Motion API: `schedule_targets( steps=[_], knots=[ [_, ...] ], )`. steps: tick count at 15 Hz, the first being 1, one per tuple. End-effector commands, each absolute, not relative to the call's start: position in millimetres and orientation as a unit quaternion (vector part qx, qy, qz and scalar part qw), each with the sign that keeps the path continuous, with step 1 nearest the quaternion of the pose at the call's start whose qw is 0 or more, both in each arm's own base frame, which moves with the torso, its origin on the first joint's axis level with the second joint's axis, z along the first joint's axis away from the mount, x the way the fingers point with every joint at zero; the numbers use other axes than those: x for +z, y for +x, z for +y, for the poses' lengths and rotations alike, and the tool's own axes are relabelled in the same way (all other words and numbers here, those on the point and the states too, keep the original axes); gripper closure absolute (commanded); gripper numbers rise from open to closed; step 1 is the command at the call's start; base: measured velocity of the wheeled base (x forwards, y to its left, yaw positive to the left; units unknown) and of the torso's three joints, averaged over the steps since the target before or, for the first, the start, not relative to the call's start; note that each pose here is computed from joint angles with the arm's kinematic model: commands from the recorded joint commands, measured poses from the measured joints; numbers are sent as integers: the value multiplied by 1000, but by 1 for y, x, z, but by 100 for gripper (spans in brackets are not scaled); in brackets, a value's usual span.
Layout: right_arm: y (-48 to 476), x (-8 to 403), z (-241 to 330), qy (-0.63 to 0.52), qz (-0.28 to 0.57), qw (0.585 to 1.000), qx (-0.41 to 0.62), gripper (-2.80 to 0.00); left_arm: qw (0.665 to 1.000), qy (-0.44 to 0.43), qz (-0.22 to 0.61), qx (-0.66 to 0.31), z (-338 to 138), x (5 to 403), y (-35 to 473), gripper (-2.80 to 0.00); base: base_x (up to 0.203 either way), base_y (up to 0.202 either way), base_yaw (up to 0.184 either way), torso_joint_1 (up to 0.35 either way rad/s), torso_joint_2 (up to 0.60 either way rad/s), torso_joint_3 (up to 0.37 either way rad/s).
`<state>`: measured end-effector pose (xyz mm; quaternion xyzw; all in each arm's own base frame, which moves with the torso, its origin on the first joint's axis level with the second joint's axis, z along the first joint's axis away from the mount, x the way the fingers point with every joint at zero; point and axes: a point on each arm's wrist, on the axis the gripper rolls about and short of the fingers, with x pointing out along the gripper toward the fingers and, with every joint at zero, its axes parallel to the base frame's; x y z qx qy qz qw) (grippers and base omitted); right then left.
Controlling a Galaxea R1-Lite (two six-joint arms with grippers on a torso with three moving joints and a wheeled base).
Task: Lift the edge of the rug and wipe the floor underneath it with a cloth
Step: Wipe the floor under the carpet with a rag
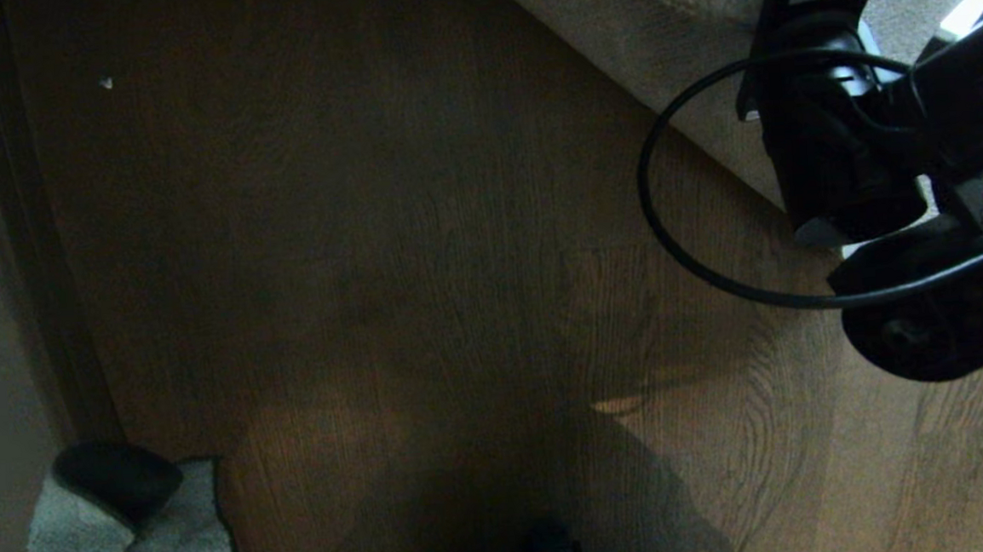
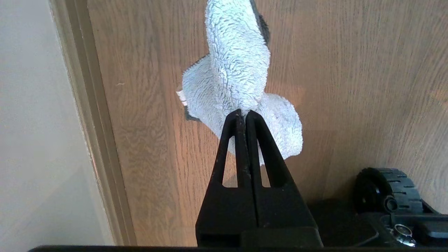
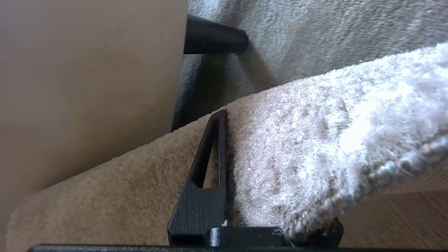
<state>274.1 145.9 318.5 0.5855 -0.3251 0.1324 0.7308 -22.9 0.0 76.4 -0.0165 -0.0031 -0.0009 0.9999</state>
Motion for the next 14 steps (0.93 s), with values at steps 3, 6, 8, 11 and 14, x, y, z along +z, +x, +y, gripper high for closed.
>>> schedule_targets(
  steps=[3,6,8,11,14],
  knots=[
    [263,329,142,585,-344,713,177,0,1000,-16,-3,-2,0,77,-23,0,0,0,0,0,0,0],
    [258,332,148,581,-335,712,209,0,1000,-15,-2,-2,0,77,-23,0,0,0,0,0,0,0],
    [253,334,156,582,-328,708,228,0,1000,-14,-3,-3,0,77,-23,0,0,0,0,0,0,0],
    [251,337,163,582,-327,705,239,0,1000,6,-4,-7,0,77,-23,0,0,0,0,0,0,0],
    [249,336,166,580,-324,708,241,0,1000,21,-6,-14,-1,79,-24,0,0,0,0,0,0,0]
  ],
)
